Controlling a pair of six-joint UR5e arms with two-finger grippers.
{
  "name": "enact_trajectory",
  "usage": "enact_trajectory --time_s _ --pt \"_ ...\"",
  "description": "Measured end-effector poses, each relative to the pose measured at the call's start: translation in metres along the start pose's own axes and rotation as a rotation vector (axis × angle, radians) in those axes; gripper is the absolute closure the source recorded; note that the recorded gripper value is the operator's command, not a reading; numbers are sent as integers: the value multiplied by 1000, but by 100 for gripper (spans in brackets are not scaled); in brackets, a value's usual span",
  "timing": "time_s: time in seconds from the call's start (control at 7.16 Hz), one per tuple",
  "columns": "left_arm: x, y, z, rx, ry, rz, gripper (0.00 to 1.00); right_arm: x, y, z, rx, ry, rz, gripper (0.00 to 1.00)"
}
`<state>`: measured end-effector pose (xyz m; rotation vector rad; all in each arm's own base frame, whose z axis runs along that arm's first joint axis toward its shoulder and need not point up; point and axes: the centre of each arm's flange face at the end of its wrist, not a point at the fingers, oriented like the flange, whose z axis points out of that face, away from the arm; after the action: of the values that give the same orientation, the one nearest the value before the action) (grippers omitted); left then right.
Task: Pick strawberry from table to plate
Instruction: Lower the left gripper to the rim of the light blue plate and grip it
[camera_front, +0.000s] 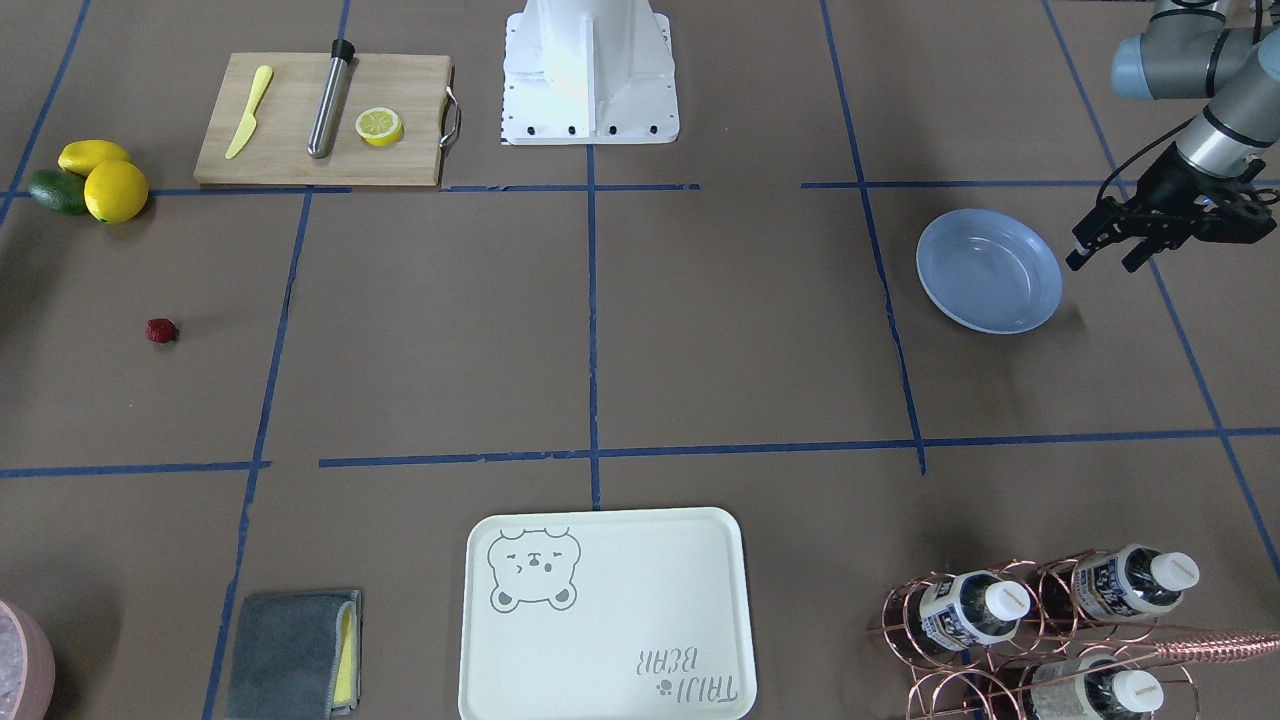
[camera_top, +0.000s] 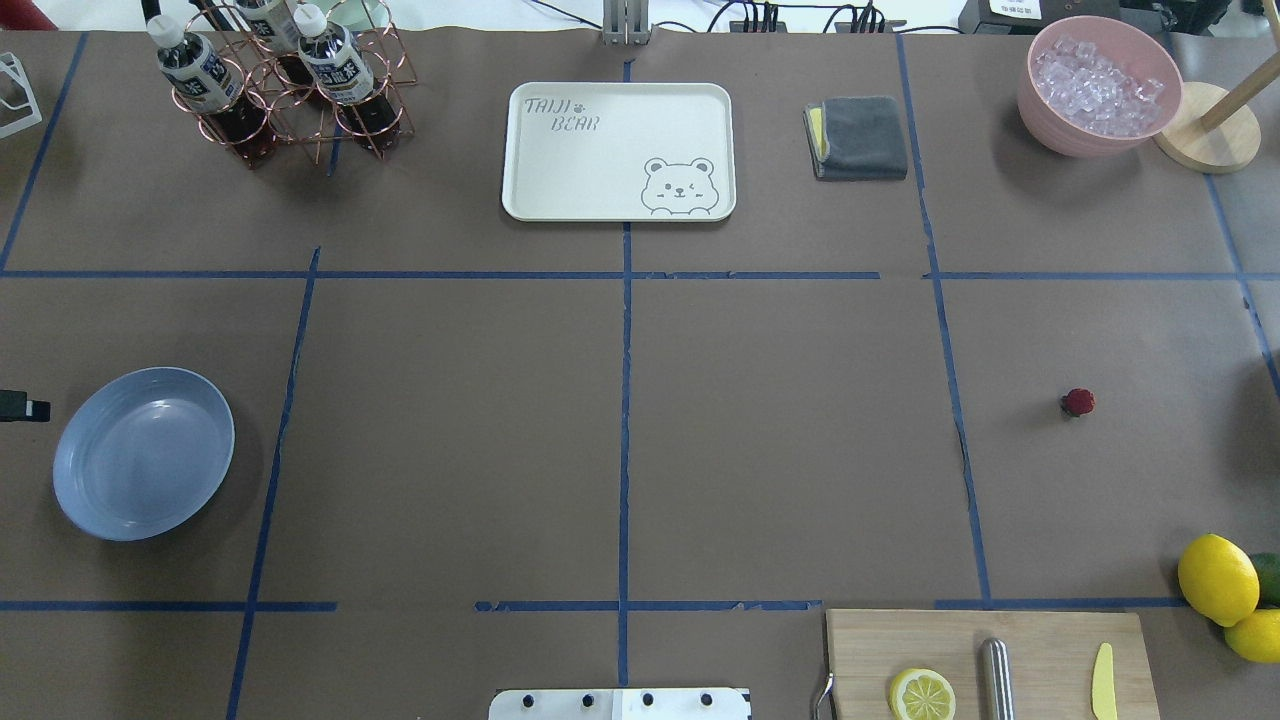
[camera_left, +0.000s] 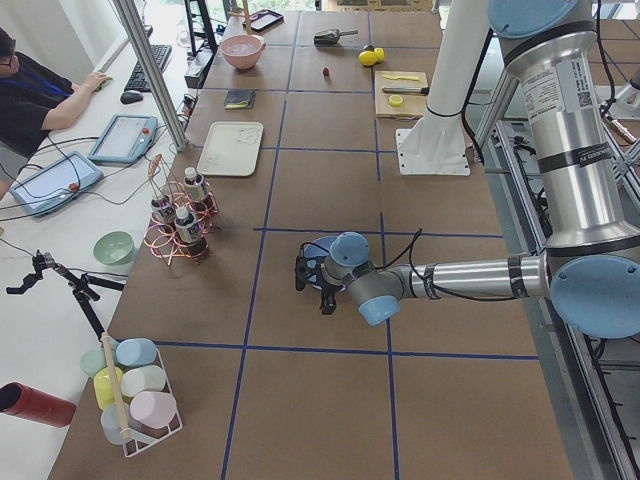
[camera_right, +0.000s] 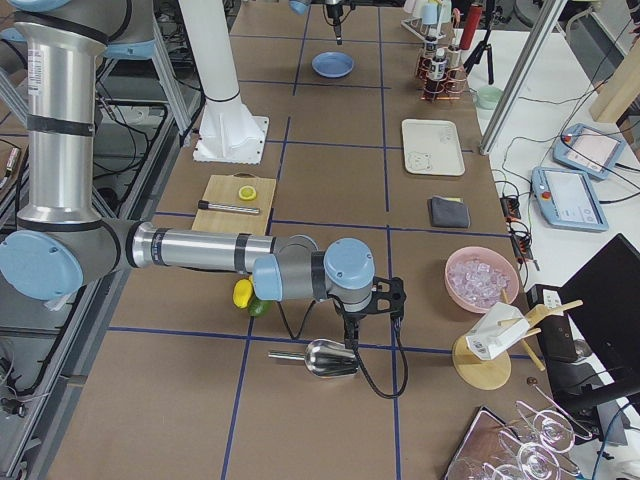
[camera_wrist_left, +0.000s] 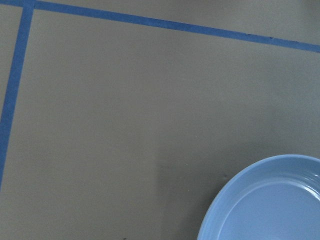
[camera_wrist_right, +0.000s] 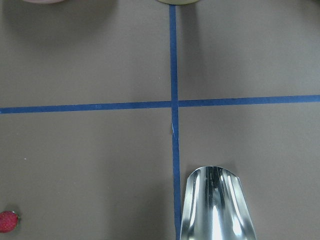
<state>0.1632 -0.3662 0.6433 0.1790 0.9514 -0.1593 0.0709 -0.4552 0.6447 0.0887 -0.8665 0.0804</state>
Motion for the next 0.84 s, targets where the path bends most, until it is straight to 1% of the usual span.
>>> enact_trajectory --time_s 0.14,0.28,0.42,0.84 --pt "5 4 9 -2 -9 -3 11 -1 0 0 -1 -7 -1 0" --pt "8 7 16 -7 -15 -1 14 -1 0 0 -1 -9 -2 0" --pt "10 10 22 -15 -18 4 18 -1 0 0 -1 -10 -2 0" --pt "18 13 32 -31 -15 -3 52 -2 0 0 -1 -10 -2 0"
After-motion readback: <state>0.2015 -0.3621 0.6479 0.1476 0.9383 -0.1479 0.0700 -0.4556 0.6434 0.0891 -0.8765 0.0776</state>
